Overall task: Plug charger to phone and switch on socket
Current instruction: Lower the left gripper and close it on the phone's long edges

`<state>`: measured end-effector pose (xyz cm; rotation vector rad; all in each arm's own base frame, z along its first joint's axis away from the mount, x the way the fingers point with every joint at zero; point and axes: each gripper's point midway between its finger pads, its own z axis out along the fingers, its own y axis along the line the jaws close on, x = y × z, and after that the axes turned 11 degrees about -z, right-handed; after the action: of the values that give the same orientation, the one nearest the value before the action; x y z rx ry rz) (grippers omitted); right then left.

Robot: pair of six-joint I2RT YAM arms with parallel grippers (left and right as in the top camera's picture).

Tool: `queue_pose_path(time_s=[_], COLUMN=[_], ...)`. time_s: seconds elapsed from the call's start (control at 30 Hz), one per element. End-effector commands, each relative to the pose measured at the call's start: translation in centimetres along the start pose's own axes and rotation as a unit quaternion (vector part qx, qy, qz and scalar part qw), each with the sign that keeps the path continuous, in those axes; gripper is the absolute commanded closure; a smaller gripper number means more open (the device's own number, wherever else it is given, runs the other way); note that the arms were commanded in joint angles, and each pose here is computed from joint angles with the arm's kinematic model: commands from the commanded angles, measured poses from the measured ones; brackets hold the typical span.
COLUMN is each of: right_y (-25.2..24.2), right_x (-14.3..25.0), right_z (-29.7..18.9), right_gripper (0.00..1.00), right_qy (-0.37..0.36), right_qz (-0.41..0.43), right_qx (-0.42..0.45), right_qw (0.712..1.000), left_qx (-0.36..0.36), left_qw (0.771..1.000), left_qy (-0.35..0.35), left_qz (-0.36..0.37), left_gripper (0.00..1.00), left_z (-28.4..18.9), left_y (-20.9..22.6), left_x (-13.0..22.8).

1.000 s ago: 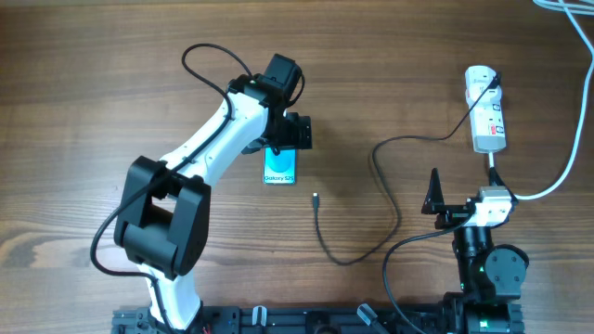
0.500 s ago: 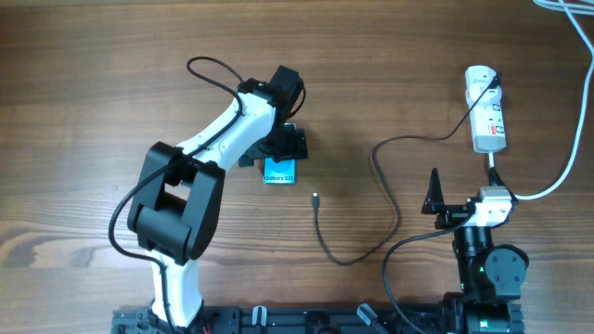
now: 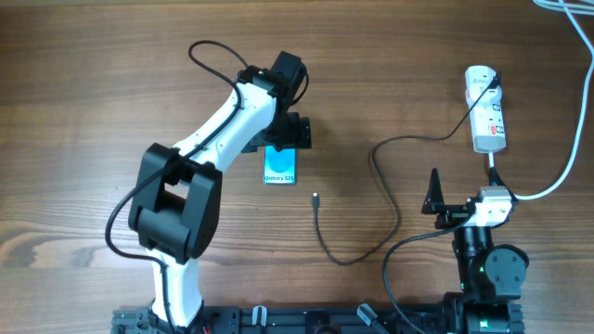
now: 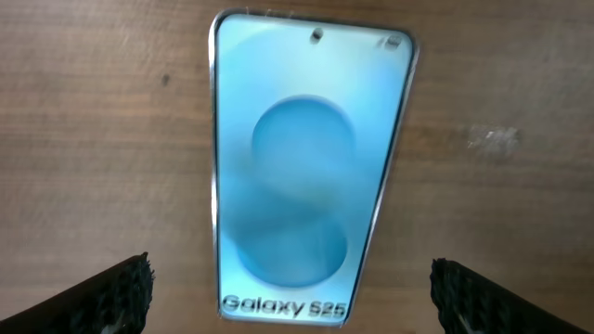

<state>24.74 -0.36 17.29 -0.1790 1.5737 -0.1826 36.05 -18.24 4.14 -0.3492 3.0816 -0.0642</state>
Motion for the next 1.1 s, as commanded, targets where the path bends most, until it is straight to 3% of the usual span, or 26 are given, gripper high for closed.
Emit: queue_pose_path(time_s=[0.0, 1.07], right_y=[0.1, 0.1], right_x=[-0.1, -0.1], right_z=[0.0, 0.0], right_gripper=[0.0, 0.0], right_qy=[-0.002, -0.002], right_qz=[0.007, 0.007], right_qx=[-0.002, -0.002], right_qw=[1.0, 1.0], left_qx=[0.011, -0.046], left_qw=[1.0, 0.998], left_qy=[-0.005, 0.032], left_qz=[0.015, -0.002], left_gripper=[0.0, 0.0], left_z=[0.9, 5.3], left_y=[-0.9, 0.6], left_x=[-0.7, 0.9])
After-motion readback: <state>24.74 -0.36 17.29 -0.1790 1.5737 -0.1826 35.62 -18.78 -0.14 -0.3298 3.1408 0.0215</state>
